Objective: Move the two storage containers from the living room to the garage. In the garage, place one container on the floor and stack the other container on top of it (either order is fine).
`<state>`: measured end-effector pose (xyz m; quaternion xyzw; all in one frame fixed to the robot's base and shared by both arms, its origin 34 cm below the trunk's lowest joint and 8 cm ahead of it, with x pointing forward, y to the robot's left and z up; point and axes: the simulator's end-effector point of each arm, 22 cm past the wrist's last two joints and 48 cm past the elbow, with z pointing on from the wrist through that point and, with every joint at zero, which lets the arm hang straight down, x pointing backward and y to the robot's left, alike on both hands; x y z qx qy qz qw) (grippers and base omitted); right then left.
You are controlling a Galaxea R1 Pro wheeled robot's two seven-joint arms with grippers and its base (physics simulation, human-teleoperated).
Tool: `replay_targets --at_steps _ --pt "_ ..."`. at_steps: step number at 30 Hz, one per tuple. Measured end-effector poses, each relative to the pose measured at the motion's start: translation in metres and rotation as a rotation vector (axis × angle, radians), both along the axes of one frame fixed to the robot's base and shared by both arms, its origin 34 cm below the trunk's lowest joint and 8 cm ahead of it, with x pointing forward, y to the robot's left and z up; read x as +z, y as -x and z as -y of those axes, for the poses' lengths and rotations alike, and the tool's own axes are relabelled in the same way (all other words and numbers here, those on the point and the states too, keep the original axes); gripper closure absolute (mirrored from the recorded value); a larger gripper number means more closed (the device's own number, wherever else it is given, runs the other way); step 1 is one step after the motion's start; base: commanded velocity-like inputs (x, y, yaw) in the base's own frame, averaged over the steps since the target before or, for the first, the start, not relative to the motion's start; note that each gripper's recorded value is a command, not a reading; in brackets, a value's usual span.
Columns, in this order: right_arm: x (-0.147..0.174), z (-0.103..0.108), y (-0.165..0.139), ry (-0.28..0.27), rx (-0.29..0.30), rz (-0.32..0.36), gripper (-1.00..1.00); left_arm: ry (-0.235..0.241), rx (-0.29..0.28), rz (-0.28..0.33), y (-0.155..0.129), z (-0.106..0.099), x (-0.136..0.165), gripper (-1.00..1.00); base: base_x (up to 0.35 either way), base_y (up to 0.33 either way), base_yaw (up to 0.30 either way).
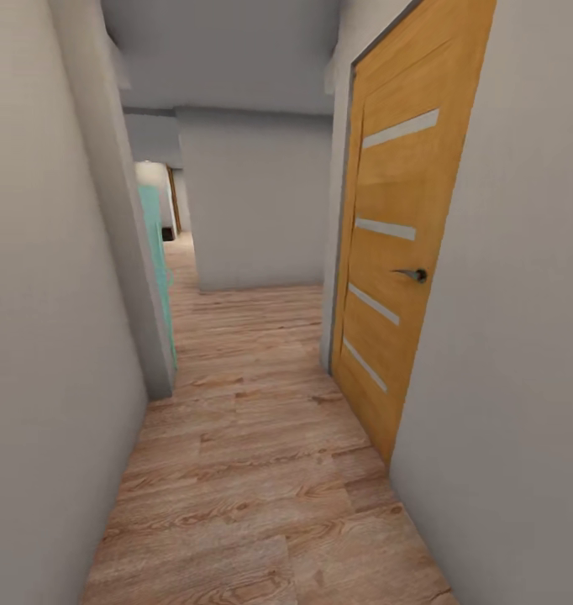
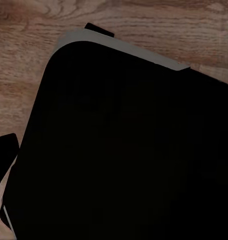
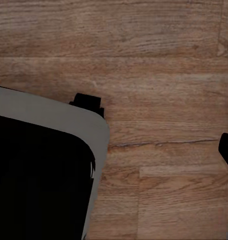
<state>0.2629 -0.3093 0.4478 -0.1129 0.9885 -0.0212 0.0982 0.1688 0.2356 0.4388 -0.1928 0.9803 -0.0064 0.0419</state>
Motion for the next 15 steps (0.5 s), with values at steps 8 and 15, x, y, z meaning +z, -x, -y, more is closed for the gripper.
replay_targets --at_steps 8,15 --pt "0.0001 -0.0002 -0.0009 0.000 0.002 0.003 -1.00 -0.001 0.000 -0.001 0.0003 -0.0011 0.0000 -1.00 0.321 -0.001 0.269" --pt "0.0001 -0.0008 -0.0011 -0.001 0.004 0.003 -1.00 -0.001 -0.001 -0.004 0.0015 -0.0010 -0.0001 -1.00 0.322 0.000 0.215"
